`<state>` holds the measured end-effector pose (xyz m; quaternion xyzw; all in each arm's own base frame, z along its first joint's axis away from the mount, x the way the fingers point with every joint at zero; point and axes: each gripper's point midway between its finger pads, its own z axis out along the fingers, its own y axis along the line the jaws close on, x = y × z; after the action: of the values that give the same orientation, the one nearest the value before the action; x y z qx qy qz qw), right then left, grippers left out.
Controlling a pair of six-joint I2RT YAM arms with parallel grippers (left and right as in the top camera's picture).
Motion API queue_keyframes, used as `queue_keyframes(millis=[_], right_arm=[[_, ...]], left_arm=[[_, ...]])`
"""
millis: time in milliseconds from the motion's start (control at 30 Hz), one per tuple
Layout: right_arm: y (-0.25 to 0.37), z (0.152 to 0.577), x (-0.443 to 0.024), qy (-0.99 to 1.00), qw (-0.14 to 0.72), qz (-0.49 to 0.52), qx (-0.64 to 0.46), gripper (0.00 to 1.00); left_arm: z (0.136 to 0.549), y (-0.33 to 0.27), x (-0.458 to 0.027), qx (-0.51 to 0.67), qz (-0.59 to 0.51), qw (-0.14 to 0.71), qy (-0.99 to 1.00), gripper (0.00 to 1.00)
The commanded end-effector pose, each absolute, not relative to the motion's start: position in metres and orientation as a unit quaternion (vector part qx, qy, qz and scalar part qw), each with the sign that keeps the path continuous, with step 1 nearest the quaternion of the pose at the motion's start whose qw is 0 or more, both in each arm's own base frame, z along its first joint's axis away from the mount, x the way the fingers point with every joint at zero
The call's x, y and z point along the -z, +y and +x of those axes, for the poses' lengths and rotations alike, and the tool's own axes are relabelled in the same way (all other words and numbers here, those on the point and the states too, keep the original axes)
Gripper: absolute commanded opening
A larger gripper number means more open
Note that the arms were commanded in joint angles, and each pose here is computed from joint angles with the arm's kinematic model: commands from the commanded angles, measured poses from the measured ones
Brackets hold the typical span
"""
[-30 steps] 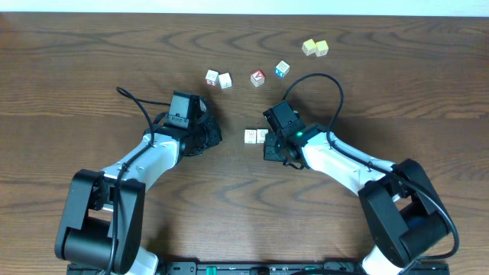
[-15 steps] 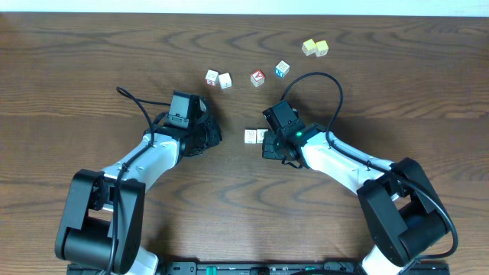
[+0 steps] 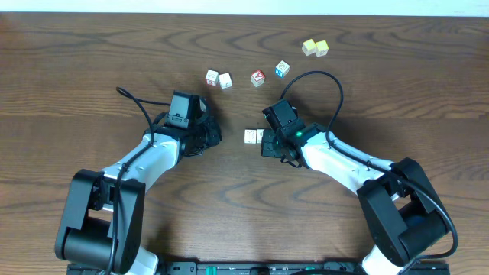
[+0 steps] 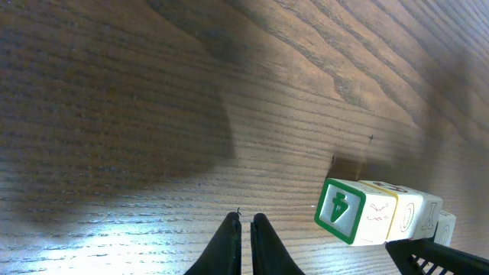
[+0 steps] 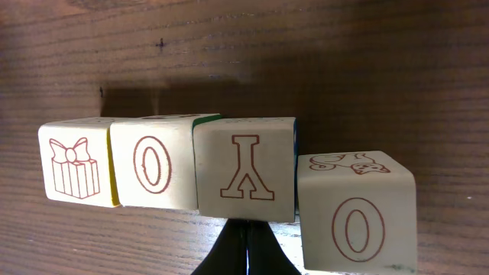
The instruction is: Lift 4 blocks
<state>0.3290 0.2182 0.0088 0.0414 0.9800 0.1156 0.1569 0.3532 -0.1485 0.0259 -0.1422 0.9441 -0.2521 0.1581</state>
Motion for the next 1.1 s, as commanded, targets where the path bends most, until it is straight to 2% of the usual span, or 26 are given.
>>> queue_keyframes(millis=[0,267,633,833,1067], right_arm=[[0.217,0.327,-0.006,0.981,0.158,0.037,-0.108,0.01],[0.219,0.326,-0.008,0.981,0.157,0.018,-0.109,0.01],[0.21,0.322,-0.079,0.98,0.162,-0.028,-0.114,0.01],[0.18,0.305,-0.059,0.99,0.126,-0.037,-0.05,0.01],[0.172,0.289,-0.019,0.995,0.091,-0.009,-0.043,0.01]], left_arm=[[0.353,-0.147,-0.022,0.244,-0.137,0.16,0.947,0.08],[0.353,-0.146,-0.022,0.244,-0.137,0.16,0.947,0.08],[0.353,-0.147,-0.022,0.244,-0.137,0.16,0.947,0.08],[0.353,-0.147,-0.022,0.244,-0.137,0.16,0.947,0.08],[0.353,-0.147,-0.022,0.244,-0.137,0.159,0.947,0.08]])
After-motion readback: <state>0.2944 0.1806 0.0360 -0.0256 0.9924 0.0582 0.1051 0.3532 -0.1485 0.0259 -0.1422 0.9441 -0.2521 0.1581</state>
